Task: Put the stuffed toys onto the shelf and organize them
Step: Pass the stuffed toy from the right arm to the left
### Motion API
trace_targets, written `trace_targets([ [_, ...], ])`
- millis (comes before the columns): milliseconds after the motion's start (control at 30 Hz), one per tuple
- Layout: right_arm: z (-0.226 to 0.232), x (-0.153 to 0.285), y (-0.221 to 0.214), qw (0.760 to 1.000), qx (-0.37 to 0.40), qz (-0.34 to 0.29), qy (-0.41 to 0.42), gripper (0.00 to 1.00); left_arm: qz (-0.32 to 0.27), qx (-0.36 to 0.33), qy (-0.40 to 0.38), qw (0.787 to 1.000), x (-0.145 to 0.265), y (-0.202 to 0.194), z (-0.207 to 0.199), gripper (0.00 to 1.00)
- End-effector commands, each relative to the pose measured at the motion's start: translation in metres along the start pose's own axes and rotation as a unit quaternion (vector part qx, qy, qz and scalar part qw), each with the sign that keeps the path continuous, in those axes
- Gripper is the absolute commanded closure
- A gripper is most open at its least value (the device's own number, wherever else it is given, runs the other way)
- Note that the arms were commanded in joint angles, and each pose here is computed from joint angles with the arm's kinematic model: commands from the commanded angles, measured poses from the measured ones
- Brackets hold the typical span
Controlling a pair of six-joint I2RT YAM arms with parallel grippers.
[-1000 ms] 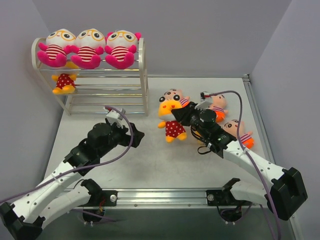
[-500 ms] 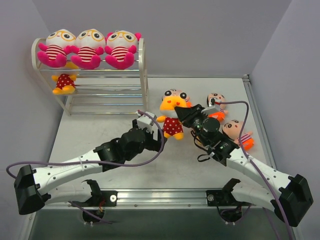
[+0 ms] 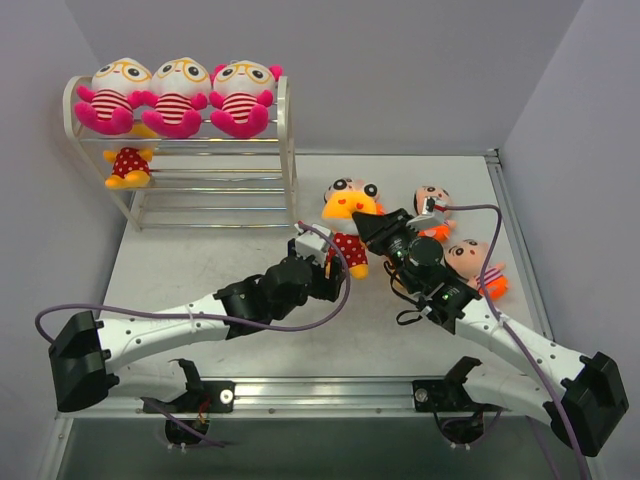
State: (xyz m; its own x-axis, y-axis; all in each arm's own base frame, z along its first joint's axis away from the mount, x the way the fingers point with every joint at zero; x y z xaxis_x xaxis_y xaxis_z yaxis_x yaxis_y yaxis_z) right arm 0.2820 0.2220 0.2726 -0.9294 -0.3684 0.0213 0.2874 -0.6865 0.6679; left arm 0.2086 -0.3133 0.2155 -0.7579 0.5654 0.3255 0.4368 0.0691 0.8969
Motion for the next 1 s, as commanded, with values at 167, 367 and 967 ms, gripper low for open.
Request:
trace_targets([
  [167,0.021,0.000,0.013,0.999,-0.030,-0.025,0.037,1.00,-0.055,0.011,-0.020,0.998,-0.005,0.030,-0.020,0.39],
  [367,0.021,0.001,0.011,0.998,-0.033,-0.023,0.038,1.00,-0.059,0.011,-0.020,0.998,-0.003,0.029,-0.019,0.74],
  [967,0.008,-0.001,-0.004,0.999,0.038,0.023,0.008,0.25,-0.028,0.010,0.033,0.999,0.027,0.003,0.030,0.98],
])
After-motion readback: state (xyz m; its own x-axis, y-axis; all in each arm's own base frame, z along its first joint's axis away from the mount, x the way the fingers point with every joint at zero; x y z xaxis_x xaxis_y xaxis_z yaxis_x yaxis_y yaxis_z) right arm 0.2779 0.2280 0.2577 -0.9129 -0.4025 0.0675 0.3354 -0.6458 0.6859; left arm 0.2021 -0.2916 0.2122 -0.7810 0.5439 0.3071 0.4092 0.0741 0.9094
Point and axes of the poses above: each gripper's point midway between its finger pads, its own x axis back along the fingers, its own z axis along the line the jaws close on, y = z × x, the point moved 2 cm from there along x, back along the fingers, and after that the axes turned 5 degrees about x, right-handed, at the moved point
